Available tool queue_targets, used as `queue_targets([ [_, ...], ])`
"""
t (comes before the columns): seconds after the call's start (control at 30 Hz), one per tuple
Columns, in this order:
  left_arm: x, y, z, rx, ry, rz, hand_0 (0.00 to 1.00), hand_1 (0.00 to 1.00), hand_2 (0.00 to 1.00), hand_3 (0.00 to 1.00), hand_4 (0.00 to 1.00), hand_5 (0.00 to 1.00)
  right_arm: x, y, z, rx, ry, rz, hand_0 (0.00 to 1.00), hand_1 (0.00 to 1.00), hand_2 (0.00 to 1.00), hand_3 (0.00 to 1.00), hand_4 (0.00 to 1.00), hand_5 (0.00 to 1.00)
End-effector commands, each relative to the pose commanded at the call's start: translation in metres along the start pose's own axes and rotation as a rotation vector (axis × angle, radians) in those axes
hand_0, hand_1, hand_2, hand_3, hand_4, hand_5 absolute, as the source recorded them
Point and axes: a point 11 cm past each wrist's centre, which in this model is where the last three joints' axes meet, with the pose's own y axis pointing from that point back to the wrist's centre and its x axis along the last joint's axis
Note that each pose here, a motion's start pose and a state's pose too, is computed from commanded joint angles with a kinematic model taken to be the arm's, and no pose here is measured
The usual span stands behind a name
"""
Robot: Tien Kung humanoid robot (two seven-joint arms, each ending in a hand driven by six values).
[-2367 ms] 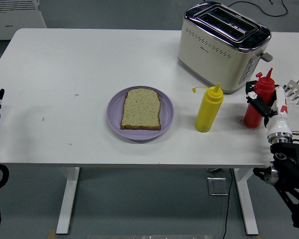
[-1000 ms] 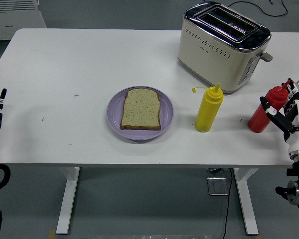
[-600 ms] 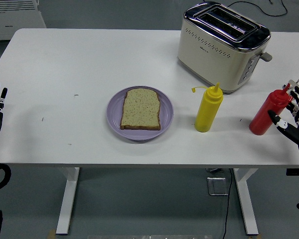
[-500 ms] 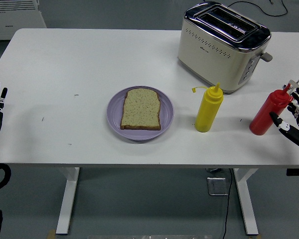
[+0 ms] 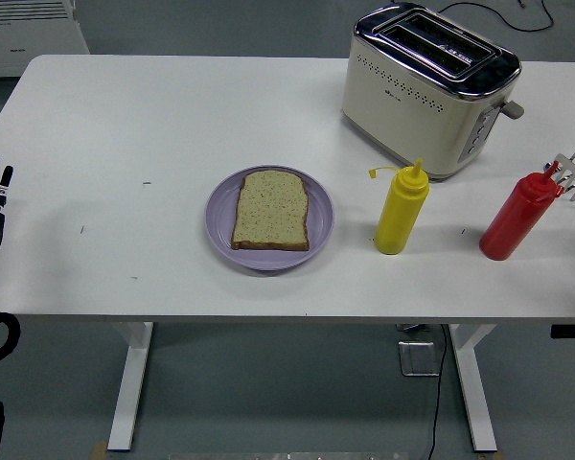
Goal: Pick up the cup,pour liquid into bread,place the cup on the desk
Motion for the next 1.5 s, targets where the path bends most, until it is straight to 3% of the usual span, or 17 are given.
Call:
queue_targets([
  [0.07,0.0,0.0,0.0,0.001,0.001,-0.001,0.783,0.734,0.727,0.681,0.556,0.998,0.003,-0.005,-0.004,-0.01,-0.085,0.013,0.919,0.862,0.945,0.986,0.883,0.308],
  [0.1,0.0,0.0,0.0,0.001,0.001,-0.001,0.782,0.735,0.727,0.681,0.556,0.998,0.004,-0.007,-0.004,-0.017,-0.131,0.021,0.845,0.791,0.829,0.84,0.753,0.375],
  [0.27,0.0,0.0,0.0,-0.002,0.001,0.0,0.782,0.735,0.727,0.681,0.556,0.998,0.009,-0.02,-0.006,-0.068,-0.396,0.018,0.845,0.791,0.829,0.84,0.753,0.375],
  [0.3,0.0,0.0,0.001,-0.003,0.001,0.001,0.782,0.735,0.729,0.681,0.556,0.998,0.01,-0.022,-0.005,-0.08,-0.453,0.017,0.819,0.758,0.783,0.787,0.7,0.459],
  [0.6,0.001,0.0,0.001,-0.004,0.002,0.001,0.783,0.735,0.728,0.681,0.558,0.998,0.01,-0.038,0.0,-0.119,-0.845,0.083,0.811,0.754,0.773,0.783,0.675,0.504],
  [1.03,0.001,0.0,0.002,-0.006,0.002,0.003,0.783,0.735,0.728,0.682,0.556,0.997,-0.007,-0.052,0.005,-0.125,-0.865,0.071,0.808,0.753,0.765,0.773,0.661,0.549],
  [1.5,0.002,0.0,0.001,-0.003,0.0,0.004,0.781,0.735,0.729,0.682,0.556,0.998,-0.009,-0.053,0.009,-0.149,-0.855,0.056,0.793,0.737,0.746,0.768,0.661,0.564],
])
